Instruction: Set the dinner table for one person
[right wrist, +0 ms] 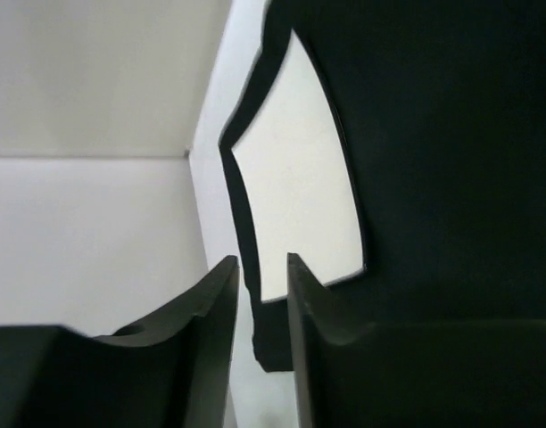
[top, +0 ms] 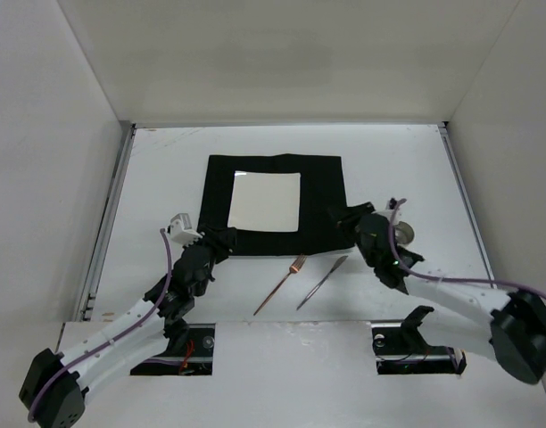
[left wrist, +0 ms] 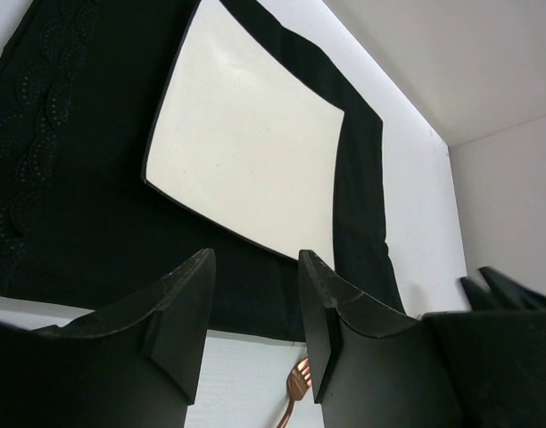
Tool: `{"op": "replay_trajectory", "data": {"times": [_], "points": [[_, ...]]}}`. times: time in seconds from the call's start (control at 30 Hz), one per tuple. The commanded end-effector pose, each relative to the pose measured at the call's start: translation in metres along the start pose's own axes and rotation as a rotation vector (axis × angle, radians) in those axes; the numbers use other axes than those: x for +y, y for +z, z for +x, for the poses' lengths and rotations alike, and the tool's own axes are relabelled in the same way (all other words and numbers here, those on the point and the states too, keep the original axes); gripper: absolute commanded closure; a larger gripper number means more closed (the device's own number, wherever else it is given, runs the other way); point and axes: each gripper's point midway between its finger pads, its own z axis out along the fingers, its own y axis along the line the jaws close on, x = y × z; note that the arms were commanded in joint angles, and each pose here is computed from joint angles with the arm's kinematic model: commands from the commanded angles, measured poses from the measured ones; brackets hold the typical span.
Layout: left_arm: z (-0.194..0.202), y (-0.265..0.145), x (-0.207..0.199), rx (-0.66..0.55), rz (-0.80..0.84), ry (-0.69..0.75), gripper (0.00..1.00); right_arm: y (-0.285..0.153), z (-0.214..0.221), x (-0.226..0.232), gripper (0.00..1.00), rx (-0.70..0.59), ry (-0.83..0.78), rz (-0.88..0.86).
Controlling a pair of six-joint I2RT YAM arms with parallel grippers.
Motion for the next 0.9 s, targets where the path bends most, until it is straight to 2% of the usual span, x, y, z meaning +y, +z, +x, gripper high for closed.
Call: {"op": "replay_trajectory", "data": {"times": [0.0,0.1,0.23,0.3,0.4,0.53,0.87], "points": [[-0.006,0.001,-0.011,-0.03,0.032,-0.033,0.6,-0.018,-0.052,0.012,0.74,-0.083,-0.252,0.061],[-0.005,0.002,-0.018,-0.027,0.043,-0.026,0.6,-0.042,-0.103,0.001,0.84,-0.184,-0.356,0.175],[-0.005,0.005,-0.022,-0.025,0.042,0.0,0.6,-0.08,-0.161,-0.026,0.86,-0.335,-0.444,0.355],[-0.004,0.006,-0.019,-0.028,0.04,0.018,0.6,-0.097,-0.183,-0.041,0.81,-0.389,-0.494,0.461],[-0.005,0.009,-0.014,-0.044,0.033,0.038,0.66,-0.115,-0.208,-0.066,0.66,-0.443,-0.547,0.62],[-0.004,0.007,-0.014,-0.042,0.043,0.068,0.71,-0.124,-0.218,-0.089,0.57,-0.449,-0.584,0.714],[0.009,0.009,-0.006,-0.017,0.02,0.09,0.7,-0.097,-0.202,-0.113,0.59,-0.347,-0.6,0.766]]}}
